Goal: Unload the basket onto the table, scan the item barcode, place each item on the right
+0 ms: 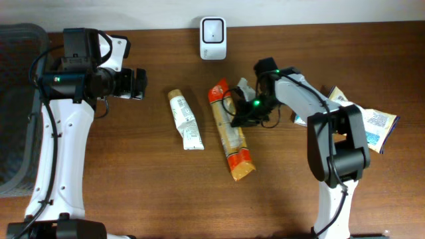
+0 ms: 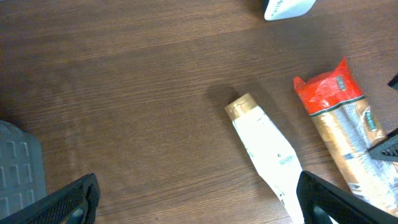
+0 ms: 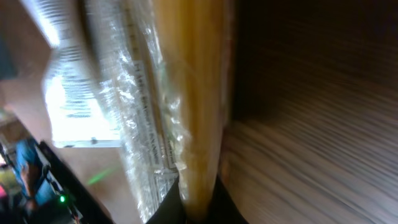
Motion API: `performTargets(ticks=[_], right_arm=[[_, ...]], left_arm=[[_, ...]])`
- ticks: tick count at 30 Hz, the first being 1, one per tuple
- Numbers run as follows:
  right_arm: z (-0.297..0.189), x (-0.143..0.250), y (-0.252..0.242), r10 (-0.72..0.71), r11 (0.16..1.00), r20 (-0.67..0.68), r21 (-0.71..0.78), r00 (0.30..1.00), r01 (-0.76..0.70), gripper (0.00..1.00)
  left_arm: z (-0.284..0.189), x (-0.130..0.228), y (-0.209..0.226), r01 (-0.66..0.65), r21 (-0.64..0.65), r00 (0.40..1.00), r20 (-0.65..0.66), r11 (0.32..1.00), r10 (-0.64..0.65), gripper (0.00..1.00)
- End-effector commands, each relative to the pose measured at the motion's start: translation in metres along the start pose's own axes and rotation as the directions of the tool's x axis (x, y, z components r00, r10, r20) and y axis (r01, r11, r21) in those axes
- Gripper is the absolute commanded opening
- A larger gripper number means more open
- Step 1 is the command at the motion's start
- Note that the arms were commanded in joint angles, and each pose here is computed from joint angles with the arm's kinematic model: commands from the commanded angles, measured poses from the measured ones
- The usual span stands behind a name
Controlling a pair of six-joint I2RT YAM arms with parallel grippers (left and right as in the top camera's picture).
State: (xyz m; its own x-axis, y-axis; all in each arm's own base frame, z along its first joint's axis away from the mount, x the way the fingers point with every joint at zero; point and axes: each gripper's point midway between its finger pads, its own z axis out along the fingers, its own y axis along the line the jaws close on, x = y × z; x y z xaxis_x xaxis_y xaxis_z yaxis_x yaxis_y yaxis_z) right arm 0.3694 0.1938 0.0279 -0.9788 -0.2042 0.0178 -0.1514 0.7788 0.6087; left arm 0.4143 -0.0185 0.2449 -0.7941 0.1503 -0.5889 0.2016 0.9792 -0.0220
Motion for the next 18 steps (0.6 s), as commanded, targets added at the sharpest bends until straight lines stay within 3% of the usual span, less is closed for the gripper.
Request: performTargets(ticks=[1, 3, 8, 15, 18], right_arm=[[-0.010, 0.005, -0.034, 0.064, 0.995, 0.011, 0.080, 0.998, -0.064, 0.40], [-0.011, 0.005, -0.029, 0.027, 0.999, 0.007, 0.045, 1.000, -0.028, 0.54], [-0.001, 0.017, -0.021, -0.031, 0.999, -0.040, 0.032, 0.999, 0.032, 0.66], [0.020, 0.030, -0.021, -0.039, 0.999, -0.047, -0.027, 0.998, 0.038, 0.68], [0.033, 0.026, -0.013, -0.058, 0.998, -0.038, -0.035, 0.998, 0.057, 0.63]], left_arm=[[-0.006, -0.005, 0.002, -0.012, -0.003, 1.000, 0.021, 1.000, 0.012, 0.99], [-0.006, -0.005, 0.002, -0.012, -0.003, 1.000, 0.021, 1.000, 0.012, 0.99], [-0.006, -0.005, 0.002, -0.012, -0.003, 1.000, 0.021, 1.000, 0.012, 0.99], [-0.006, -0.005, 0.002, -0.012, -0.003, 1.000, 0.021, 1.000, 0.012, 0.99], [-0.006, -0.005, 0.002, -0.012, -0.003, 1.000, 0.021, 1.000, 0.012, 0.99]])
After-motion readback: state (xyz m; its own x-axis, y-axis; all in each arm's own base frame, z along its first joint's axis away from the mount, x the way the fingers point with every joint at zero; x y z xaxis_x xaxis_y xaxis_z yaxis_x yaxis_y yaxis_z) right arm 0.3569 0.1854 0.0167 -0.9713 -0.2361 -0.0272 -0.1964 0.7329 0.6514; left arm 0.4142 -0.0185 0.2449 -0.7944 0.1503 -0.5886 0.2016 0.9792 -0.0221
